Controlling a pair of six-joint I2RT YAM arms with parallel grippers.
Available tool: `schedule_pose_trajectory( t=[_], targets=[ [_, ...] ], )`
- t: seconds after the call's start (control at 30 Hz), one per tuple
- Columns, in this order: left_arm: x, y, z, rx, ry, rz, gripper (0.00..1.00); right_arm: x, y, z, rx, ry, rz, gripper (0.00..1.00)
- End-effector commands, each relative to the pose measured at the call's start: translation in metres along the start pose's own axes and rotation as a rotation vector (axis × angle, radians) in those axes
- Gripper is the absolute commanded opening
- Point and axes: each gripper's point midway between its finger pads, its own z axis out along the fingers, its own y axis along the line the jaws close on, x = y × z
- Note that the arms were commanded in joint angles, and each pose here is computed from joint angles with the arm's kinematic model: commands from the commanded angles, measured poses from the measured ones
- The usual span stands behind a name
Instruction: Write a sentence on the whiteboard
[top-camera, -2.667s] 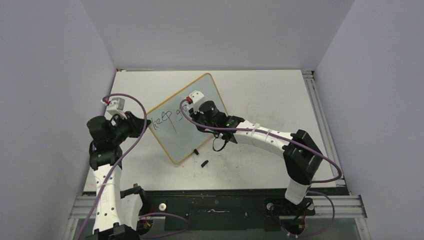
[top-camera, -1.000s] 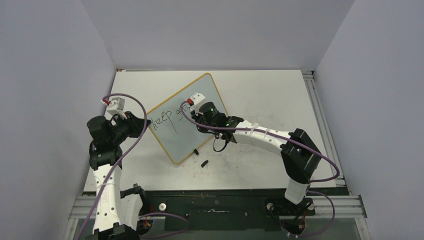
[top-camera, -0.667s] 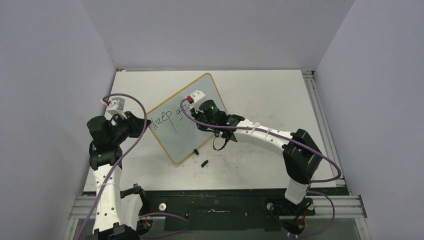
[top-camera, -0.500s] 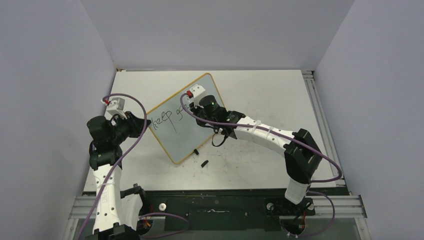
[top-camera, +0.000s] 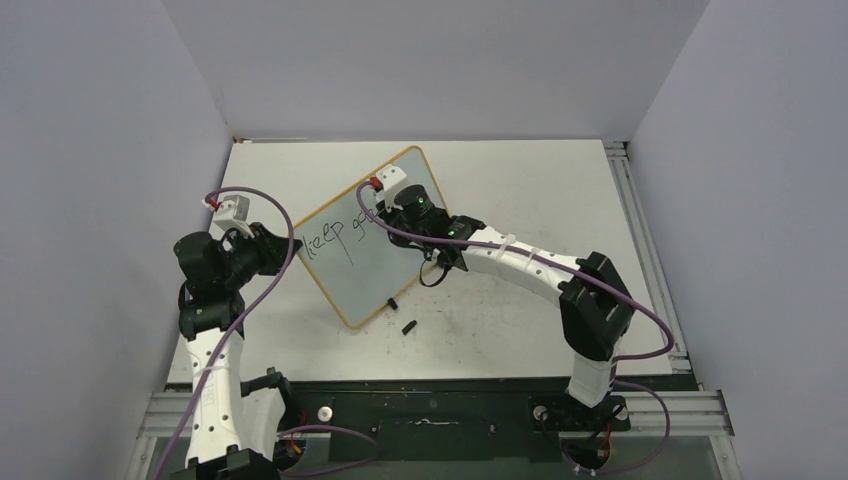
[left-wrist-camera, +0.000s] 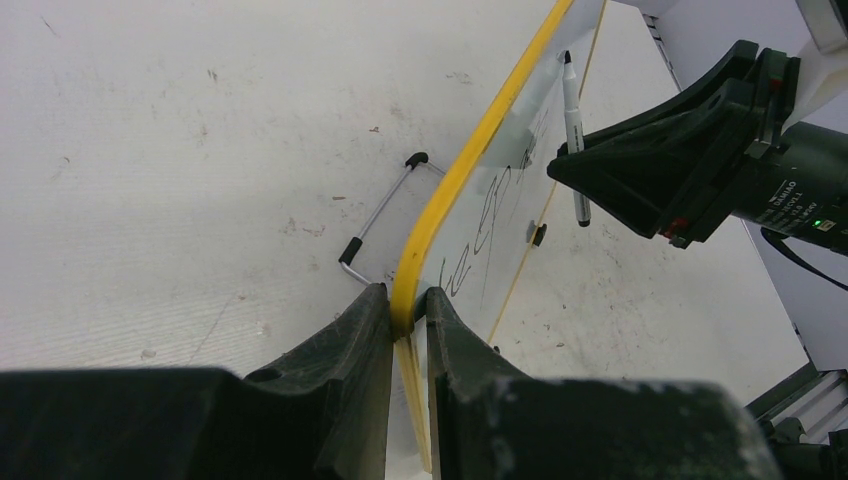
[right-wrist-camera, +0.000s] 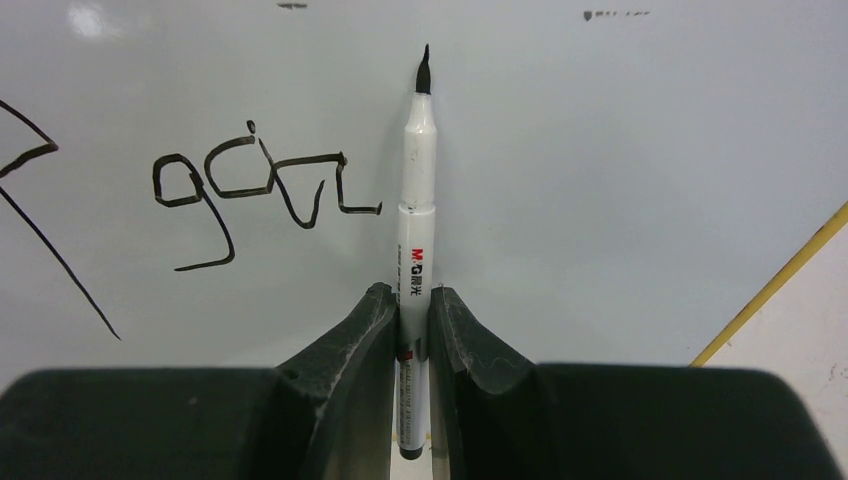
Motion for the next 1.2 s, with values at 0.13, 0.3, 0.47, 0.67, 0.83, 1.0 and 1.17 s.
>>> schedule_pose_trajectory(
  t=[0.13,0.3,0.47,0.67,0.83,1.0,1.17],
  targets=[
    [-0.017,0.0,-0.002,-0.016,-0.043,0.041,0.0,-0.004,0.001,0.002,-0.014,0.008,-0.004,0.05],
    [-0.017,-0.001,-0.002,-0.014,-0.044,0.043,0.0,0.009,0.002,0.0,-0.019,0.038,-0.006,0.05],
    [-0.017,-0.001,-0.003,-0.015,-0.044,0.043,0.0,0.022,0.003,-0.002,-0.025,0.065,-0.004,0.05],
    [-0.017,0.0,-0.002,-0.016,-0.045,0.043,0.0,0.036,0.005,-0.004,-0.03,0.092,-0.002,0.05],
    [-0.017,0.0,-0.002,-0.015,-0.045,0.043,0.0,0.042,0.005,-0.005,-0.029,0.104,0.001,0.05],
    [-0.017,0.0,-0.002,-0.016,-0.045,0.043,0.0,0.045,0.004,-0.006,-0.023,0.112,0.0,0.05],
    [-0.017,0.0,-0.003,-0.017,-0.046,0.043,0.0,0.042,-0.001,-0.007,-0.006,0.106,0.003,0.05]
  ],
)
